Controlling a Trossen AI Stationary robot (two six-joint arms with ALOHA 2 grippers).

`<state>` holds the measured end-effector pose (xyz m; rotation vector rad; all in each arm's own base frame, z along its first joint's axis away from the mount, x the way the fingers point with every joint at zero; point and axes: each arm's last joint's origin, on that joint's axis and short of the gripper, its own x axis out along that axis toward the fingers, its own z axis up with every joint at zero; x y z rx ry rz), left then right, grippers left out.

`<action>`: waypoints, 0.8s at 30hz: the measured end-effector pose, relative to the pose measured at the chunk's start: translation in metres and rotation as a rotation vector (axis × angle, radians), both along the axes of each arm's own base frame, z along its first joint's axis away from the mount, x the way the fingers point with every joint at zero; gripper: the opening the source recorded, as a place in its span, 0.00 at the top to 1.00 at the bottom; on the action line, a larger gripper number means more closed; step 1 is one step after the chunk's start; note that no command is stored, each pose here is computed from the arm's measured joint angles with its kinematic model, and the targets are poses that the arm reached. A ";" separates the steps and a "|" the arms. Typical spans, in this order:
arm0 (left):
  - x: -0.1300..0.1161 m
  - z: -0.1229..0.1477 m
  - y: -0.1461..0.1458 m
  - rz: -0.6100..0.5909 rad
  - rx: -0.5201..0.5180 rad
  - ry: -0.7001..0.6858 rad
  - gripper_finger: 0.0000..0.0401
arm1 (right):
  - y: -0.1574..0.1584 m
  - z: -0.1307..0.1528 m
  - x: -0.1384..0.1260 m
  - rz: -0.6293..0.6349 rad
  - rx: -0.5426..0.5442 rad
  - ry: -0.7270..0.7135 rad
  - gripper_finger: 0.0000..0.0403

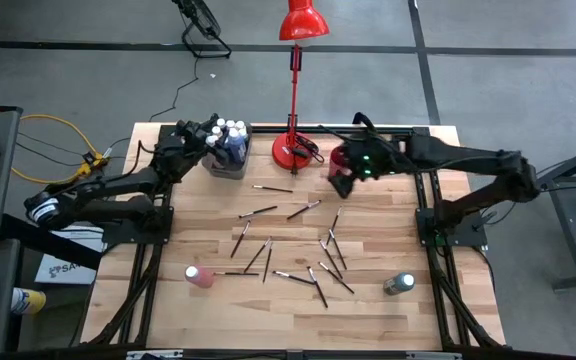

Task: Pick & Place Paint Supplies
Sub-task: Put the large dark blue black paint bottle into the bin

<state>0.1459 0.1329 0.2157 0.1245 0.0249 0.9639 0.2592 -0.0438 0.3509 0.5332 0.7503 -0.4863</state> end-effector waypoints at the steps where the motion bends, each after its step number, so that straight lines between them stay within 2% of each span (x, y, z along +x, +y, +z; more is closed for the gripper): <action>1: -0.001 0.002 -0.001 -0.018 0.008 -0.009 0.34 | 0.003 0.002 -0.009 -0.008 0.034 0.020 0.27; 7: -0.004 0.013 -0.008 -0.118 0.054 -0.051 0.34 | 0.027 0.012 -0.070 -0.126 0.193 0.187 0.27; 12: -0.006 0.016 -0.010 -0.144 0.067 -0.064 0.33 | 0.045 0.019 -0.109 -0.352 0.421 0.208 0.27; 15: -0.006 0.016 -0.011 -0.155 0.063 -0.062 0.33 | 0.056 0.020 -0.118 -0.456 0.520 0.214 0.27; 18: -0.005 0.015 -0.011 -0.168 0.057 -0.058 0.33 | 0.067 0.018 -0.122 -0.508 0.585 0.271 0.27; 24: -0.005 0.014 -0.011 -0.187 0.044 -0.048 0.33 | 0.104 0.002 -0.127 -0.418 0.671 0.460 0.27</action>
